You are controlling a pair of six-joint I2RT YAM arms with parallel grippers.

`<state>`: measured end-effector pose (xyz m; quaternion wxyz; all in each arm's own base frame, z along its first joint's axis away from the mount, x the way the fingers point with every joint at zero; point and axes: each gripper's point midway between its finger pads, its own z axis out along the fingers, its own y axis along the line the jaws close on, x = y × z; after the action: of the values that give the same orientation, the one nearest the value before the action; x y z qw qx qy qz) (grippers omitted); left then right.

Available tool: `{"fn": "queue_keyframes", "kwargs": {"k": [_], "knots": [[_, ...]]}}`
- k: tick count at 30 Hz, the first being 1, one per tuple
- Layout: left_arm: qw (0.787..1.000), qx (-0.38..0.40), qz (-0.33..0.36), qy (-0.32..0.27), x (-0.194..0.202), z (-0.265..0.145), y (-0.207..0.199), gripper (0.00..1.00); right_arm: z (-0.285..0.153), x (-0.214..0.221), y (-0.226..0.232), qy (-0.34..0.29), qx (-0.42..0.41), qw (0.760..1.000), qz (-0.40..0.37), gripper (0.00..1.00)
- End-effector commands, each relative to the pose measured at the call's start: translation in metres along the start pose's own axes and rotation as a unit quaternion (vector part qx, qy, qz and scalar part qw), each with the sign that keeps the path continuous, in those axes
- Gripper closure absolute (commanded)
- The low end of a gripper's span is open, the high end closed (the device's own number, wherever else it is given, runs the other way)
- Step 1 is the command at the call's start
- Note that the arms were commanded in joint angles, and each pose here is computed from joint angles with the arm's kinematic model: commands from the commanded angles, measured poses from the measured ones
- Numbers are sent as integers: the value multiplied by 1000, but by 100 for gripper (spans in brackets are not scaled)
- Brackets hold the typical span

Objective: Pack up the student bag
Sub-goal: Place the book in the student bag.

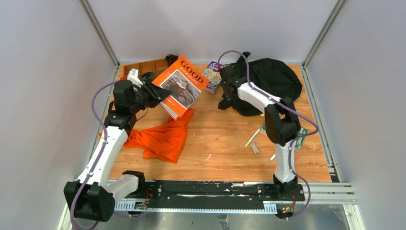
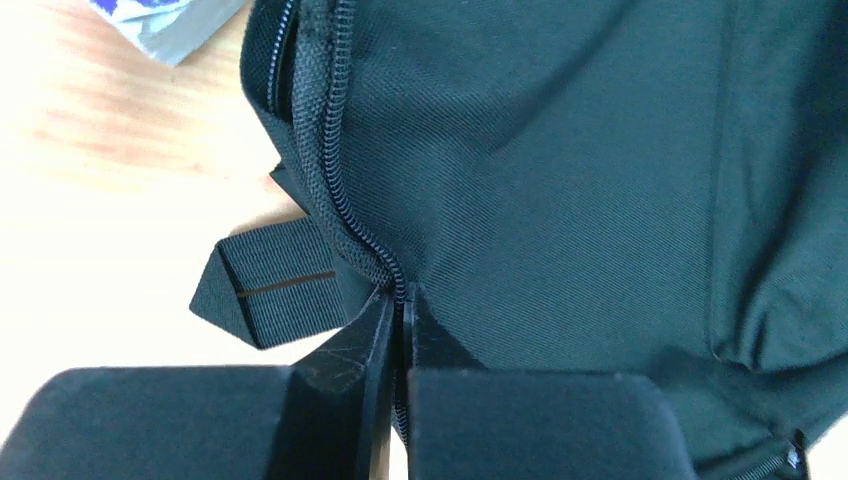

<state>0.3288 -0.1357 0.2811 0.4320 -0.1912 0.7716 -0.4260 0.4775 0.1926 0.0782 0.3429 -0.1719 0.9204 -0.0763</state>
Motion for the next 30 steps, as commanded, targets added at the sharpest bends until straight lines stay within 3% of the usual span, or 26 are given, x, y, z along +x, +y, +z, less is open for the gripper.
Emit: {"fn": "queue_keyframes", "kwargs": {"k": [1,9,17,19,23,27,30], "knots": [[998,53,17,22,3,3,-18,91,-63,-38,-19,-80,0,996,45,100],[990,89,26,105,50,31,-31,91,-107,-66,-38,-132,-5,990,38,100],[992,63,46,102,47,35,-24,92,-69,-25,-33,-53,-20,997,49,98],[992,48,52,103,48,34,-18,92,-56,-12,-30,-33,-37,997,59,92],[992,40,53,105,50,32,-12,92,-42,3,-25,-8,-58,996,63,69],[993,38,53,101,50,30,-11,92,-39,6,-25,-3,-59,996,63,61],[993,41,53,101,50,30,-12,92,-37,5,-26,-3,-58,997,58,61]]}}
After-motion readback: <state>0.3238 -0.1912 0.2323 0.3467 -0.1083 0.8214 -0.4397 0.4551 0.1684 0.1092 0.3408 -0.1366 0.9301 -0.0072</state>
